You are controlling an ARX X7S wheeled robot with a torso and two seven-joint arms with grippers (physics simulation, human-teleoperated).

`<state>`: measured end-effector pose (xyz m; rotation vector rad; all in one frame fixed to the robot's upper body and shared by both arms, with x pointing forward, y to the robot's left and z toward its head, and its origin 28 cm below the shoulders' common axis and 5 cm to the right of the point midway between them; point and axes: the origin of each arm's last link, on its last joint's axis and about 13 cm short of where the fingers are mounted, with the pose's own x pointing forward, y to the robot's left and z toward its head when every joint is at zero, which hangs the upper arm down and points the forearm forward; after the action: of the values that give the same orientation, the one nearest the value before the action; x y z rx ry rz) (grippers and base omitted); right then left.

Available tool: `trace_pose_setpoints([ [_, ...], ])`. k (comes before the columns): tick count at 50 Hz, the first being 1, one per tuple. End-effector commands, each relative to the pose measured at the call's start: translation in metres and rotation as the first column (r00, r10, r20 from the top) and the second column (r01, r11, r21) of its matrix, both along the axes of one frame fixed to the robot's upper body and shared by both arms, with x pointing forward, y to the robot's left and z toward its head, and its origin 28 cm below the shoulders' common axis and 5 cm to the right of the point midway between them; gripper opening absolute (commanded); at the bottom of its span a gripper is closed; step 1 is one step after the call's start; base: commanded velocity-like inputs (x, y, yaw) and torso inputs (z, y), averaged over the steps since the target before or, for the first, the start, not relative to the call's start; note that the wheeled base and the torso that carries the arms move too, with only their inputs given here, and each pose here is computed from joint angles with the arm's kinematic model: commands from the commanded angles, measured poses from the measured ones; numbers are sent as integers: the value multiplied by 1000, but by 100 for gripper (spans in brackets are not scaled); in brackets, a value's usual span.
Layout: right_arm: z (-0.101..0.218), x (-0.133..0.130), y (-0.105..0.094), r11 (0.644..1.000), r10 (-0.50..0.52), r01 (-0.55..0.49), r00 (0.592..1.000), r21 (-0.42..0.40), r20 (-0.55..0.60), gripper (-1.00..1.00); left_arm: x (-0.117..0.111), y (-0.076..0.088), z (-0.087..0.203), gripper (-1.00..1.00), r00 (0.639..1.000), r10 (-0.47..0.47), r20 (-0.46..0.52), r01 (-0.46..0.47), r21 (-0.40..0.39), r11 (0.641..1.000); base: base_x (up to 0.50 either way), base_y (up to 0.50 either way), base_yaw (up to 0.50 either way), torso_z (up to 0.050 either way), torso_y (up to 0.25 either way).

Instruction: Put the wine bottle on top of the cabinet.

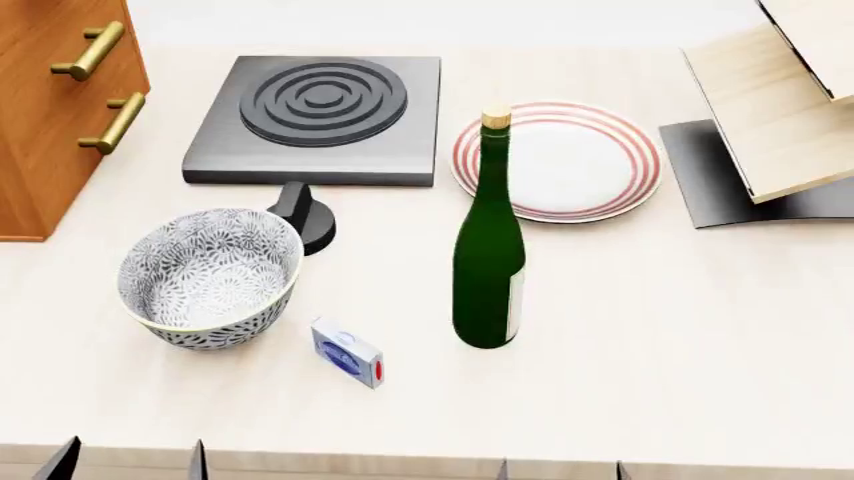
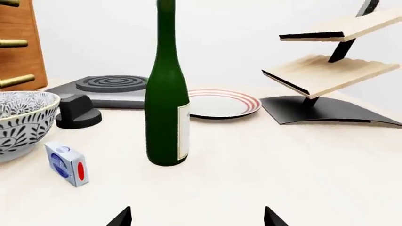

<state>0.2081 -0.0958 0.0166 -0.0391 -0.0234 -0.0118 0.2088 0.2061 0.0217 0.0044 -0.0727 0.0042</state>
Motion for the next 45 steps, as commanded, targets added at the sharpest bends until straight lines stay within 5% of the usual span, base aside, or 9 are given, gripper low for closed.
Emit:
trace_pose_setpoints([
  [1,18,-6,4,1000,4,-3,998,-19,64,100,-5,0,19,100,997,1,75,-2,8,1000,0,0,0,0,0],
  [15,69,-13,12,999,44,-40,977,-24,207,100,-12,-8,66,100,974,-47,223,36,51,998,0,0,0,0,0],
  [31,135,-35,16,997,73,-65,921,-35,382,100,-39,-17,141,100,896,-96,433,81,55,995,0,0,0,0,0],
  [45,160,-48,15,997,75,-70,889,-28,451,100,-54,-20,167,100,854,-115,508,99,57,993,0,0,0,0,0],
])
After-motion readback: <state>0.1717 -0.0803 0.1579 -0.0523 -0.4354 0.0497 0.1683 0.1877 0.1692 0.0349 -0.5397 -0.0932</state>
